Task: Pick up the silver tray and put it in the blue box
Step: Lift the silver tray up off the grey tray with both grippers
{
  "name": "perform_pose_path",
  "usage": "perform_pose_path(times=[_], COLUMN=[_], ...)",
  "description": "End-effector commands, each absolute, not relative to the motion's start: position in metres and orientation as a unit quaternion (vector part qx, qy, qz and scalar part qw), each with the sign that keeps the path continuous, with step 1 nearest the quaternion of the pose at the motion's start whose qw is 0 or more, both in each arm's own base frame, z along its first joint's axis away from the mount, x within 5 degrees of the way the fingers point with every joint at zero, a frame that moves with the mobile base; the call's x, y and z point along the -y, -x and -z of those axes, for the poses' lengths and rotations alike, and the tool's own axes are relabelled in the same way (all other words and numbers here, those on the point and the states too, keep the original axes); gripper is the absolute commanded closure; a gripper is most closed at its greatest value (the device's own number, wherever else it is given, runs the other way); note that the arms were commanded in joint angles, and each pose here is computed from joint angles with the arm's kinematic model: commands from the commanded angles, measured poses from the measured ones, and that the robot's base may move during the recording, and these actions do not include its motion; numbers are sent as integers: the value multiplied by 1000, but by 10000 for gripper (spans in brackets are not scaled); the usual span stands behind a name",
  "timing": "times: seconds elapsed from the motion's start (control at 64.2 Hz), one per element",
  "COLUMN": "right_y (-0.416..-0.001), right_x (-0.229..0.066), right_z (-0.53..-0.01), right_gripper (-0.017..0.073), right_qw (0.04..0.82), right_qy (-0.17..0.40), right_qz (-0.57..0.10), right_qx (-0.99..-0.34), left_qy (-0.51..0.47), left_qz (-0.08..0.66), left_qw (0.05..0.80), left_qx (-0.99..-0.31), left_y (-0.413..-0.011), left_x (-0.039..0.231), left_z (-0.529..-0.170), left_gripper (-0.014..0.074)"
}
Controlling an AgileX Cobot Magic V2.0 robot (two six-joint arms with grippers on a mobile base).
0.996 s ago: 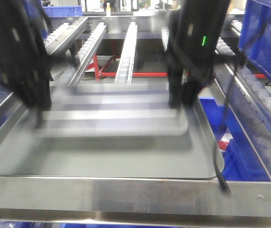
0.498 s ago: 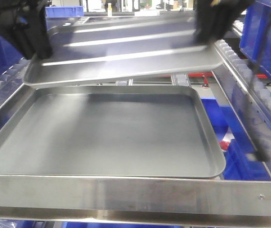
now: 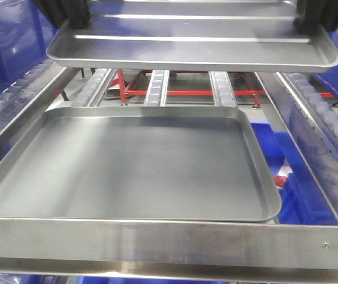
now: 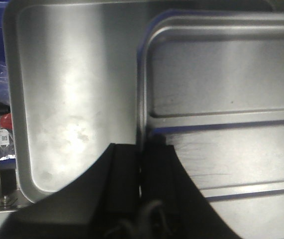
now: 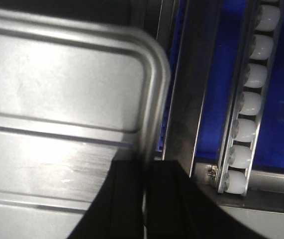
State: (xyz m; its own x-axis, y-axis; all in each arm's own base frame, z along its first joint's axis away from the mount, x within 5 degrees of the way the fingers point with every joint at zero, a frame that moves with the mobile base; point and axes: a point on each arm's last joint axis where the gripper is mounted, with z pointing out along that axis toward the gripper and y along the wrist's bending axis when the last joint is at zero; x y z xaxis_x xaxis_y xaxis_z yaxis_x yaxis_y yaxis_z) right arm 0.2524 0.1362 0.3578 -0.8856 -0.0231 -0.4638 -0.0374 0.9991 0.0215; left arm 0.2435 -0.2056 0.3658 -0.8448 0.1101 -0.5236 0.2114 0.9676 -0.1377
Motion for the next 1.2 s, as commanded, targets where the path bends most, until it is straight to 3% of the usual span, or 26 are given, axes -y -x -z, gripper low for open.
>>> perform_pose_path(times=[0.0, 1.183], right_y=[-248, -247], right_x=[-130, -130], right_z=[-377, -377], right_gripper=[501, 501], right_qw=[282, 277], right_qy=[28, 27], right_qz=[-18, -15], right_qx=[-959, -960], left_qy=[-89, -92], left_qz=[123, 120], left_qw=[323, 318], left_qx=[-934, -936], left_y=[-238, -238], left_x=[202, 201], left_z=[-394, -393], left_gripper=[692, 692])
